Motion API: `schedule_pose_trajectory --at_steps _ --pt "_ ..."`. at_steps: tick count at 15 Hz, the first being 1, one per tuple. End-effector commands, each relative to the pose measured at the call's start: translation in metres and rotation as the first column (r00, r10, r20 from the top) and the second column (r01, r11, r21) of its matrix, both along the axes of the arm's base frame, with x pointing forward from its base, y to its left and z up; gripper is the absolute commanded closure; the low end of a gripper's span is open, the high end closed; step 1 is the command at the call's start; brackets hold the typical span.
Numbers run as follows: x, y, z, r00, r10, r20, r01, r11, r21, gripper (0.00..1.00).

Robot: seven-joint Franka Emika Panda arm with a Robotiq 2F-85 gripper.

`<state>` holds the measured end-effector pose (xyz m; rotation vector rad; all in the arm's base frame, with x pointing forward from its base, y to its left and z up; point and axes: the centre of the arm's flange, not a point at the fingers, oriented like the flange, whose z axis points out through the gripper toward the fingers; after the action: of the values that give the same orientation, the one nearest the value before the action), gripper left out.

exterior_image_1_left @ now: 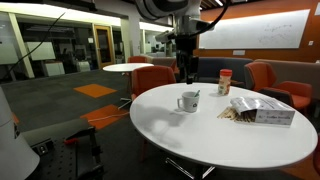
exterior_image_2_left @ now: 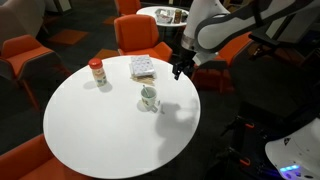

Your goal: Put the pen in the mug on the table

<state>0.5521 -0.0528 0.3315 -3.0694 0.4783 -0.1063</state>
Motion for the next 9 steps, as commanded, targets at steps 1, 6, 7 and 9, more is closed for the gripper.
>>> schedule_pose_trajectory --at_steps 1,6,7,9 --pt "0.044 0.017 -0.014 1.000 0.001 -0.013 -0.001 1.000 -0.015 0.36" --pt "0.078 0.049 -0.043 0.999 0.040 -0.026 -0.040 0.999 -0.011 0.37" --pt "0.084 0.056 -0.049 0.998 0.047 -0.037 -0.048 0.999 -0.014 0.37" --pt "0.093 0.065 -0.062 0.998 0.053 -0.041 -0.054 0.998 -0.017 0.36"
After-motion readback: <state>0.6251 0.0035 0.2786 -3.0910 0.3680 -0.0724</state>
